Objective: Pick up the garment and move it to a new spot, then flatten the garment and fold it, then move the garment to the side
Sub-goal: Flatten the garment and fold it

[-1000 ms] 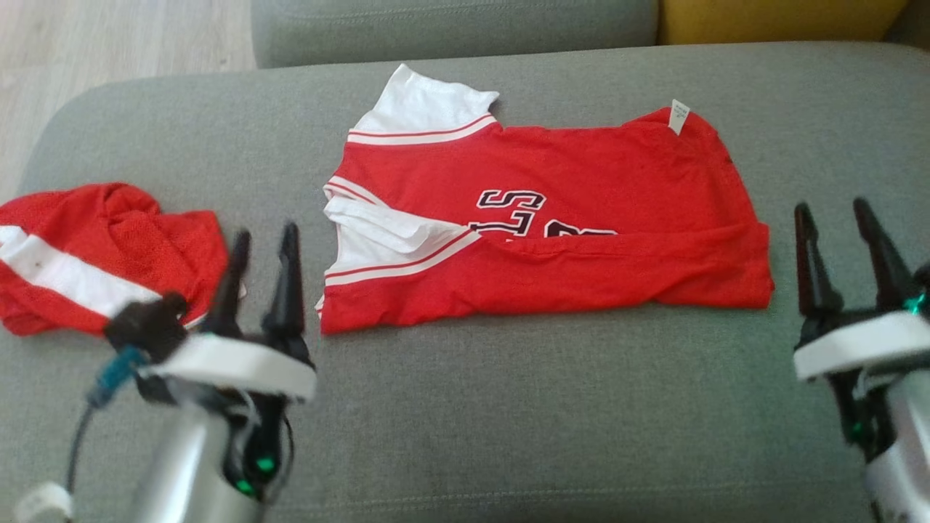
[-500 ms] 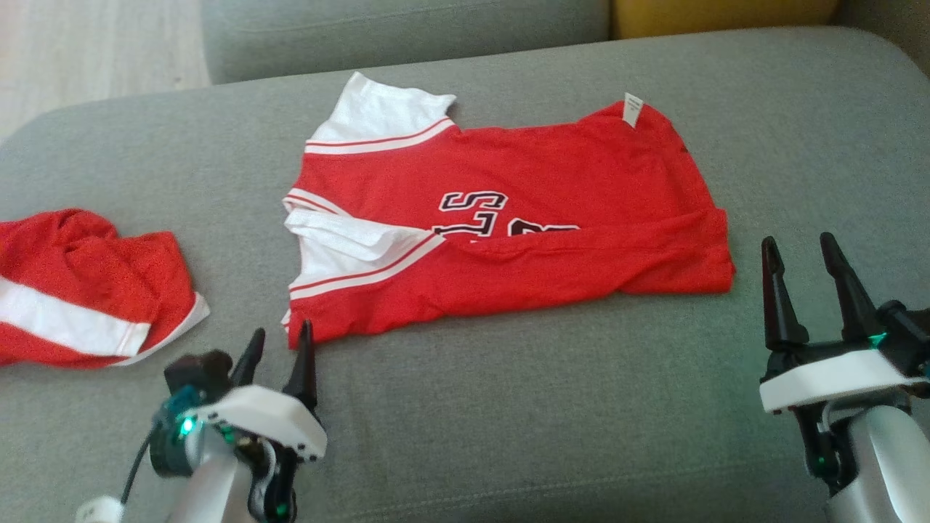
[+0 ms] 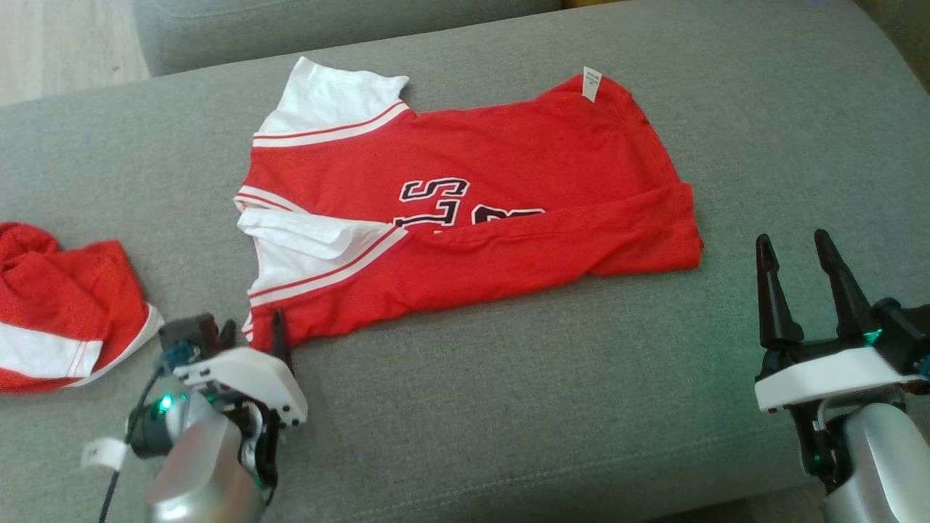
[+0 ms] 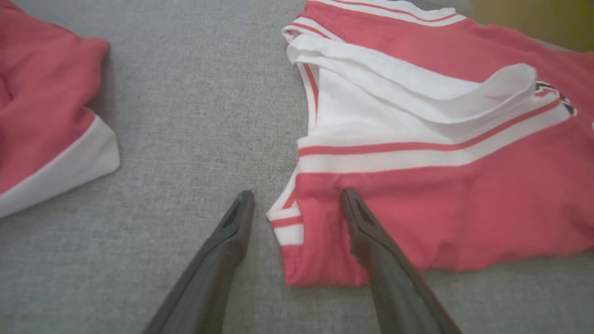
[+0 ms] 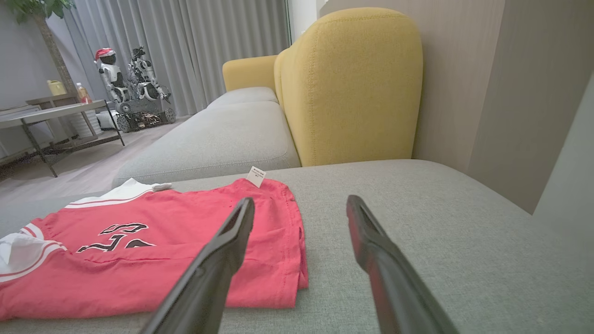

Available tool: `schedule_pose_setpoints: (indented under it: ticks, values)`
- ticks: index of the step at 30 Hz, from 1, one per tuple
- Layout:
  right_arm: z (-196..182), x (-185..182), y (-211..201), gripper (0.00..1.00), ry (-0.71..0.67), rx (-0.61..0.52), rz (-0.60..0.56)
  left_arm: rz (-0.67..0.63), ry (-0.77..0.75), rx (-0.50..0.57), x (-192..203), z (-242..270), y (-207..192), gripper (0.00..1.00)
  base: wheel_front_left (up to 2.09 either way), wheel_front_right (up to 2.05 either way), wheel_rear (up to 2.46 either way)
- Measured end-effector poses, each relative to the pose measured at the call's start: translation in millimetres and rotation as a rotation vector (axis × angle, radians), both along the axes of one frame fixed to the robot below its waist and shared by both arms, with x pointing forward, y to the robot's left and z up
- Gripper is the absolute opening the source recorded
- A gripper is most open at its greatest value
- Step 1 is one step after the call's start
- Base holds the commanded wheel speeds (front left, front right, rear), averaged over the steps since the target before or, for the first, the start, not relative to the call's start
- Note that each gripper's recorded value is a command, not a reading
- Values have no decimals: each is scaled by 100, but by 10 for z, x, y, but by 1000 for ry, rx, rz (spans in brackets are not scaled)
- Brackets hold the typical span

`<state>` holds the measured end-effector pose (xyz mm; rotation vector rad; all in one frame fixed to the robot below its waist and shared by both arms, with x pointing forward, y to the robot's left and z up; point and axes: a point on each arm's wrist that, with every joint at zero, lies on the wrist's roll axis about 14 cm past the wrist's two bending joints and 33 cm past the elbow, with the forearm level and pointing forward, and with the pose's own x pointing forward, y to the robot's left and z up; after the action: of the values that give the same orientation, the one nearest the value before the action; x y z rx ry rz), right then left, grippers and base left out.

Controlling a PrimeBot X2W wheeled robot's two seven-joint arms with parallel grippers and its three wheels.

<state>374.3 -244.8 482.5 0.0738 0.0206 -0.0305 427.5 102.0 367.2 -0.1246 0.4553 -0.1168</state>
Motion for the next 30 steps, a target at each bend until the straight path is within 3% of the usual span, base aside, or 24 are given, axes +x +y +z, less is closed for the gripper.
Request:
schedule_pose_setpoints:
  ticks: [4,5,6,7,15,22,30]
  values:
    - [-8,-5,-11,100,3,0,-3,-15,13,25,30,-27,-3,100,0,0,0]
    - [-8,-5,-10,100,3,0,-3,-22,17,32,30,-34,-10,89,0,0,0]
    - [-8,-3,-8,100,3,0,-2,-27,21,34,30,-40,-14,26,0,0,0]
    - [-12,-1,-7,100,4,0,-2,-39,24,32,26,-43,-29,0,0,0,0]
    - [-321,77,31,100,123,57,-13,-68,-1,-2,13,48,-64,0,0,0,0]
    - [-638,310,79,100,275,154,-39,-65,-163,-65,135,469,-75,0,0,0,0]
    - [-941,577,178,100,413,190,-38,-46,-208,-71,58,529,22,0,0,0,0]
